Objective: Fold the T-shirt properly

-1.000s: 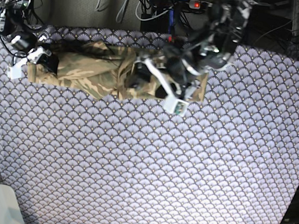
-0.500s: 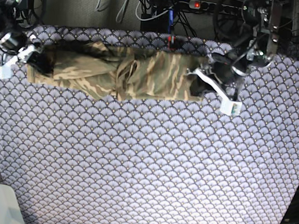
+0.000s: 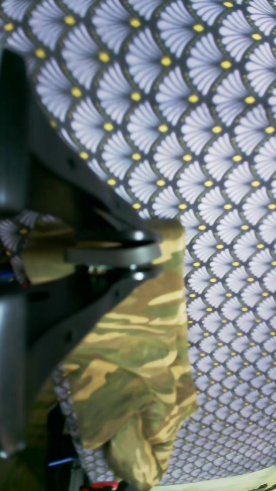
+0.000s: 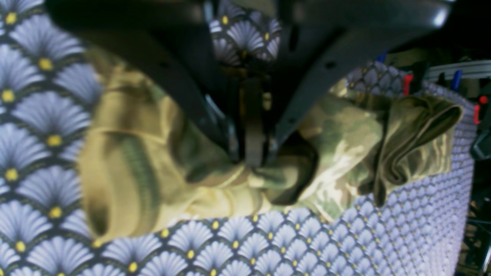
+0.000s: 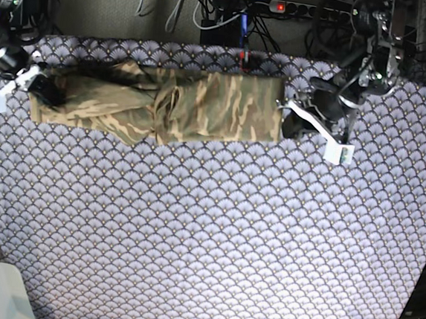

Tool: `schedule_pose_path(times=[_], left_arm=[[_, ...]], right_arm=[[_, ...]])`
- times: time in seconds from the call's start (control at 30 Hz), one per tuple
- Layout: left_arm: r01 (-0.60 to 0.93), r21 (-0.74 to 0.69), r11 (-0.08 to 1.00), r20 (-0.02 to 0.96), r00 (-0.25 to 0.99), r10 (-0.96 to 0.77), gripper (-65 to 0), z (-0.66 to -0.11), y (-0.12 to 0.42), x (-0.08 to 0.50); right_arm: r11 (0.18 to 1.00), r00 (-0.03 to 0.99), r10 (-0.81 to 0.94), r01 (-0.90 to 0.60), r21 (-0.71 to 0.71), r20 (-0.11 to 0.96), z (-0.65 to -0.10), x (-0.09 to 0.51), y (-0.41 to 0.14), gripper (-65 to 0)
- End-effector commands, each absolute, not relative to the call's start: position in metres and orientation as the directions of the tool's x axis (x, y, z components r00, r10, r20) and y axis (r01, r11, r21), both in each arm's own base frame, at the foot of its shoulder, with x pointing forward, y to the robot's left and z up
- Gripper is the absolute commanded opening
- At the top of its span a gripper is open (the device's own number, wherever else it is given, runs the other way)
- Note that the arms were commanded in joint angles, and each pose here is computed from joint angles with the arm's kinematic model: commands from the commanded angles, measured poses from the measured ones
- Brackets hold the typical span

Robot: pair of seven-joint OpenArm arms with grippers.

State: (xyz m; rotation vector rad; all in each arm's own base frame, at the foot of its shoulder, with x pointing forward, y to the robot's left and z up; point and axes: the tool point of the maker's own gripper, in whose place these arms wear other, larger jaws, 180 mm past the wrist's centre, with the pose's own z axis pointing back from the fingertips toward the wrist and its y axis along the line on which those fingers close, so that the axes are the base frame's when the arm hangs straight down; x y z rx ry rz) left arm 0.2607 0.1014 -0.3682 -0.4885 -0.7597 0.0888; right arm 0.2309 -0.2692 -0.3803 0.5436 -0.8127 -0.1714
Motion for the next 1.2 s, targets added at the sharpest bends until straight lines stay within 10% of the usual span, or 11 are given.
schedule_pose_path(times=[0.0, 0.33, 0.7, 1.17], left_arm=[[0.098, -0.456, 0.885, 0.650, 0.715, 0.256, -64.5, -0.366, 0.104, 0.266], [0.065, -0.458, 0.886, 0.614, 0.744, 0.263, -64.4, -0.385, 0.109, 0.264], [0.066, -0.460, 0.886, 0.616, 0.743, 0.264, -64.4, -0.384, 0.109, 0.266], [0.067, -0.469, 0.881, 0.615, 0.741, 0.271, -64.5, -0.383, 0.106, 0.267]], right_arm=[[0.857, 0.649, -0.343, -0.080, 0.509, 0.679, -0.366, 0.238, -0.277, -65.0], [0.845, 0.647, -0.362, -0.075, 0.529, 0.671, -0.370, 0.237, -0.270, -65.0], [0.850, 0.684, -0.344, -0.065, 0.523, 0.643, -0.373, 0.229, -0.272, -34.4], [0.911, 0.650, -0.271, -0.065, 0.406, 0.710, -0.349, 0.251, -0.313, -33.7]])
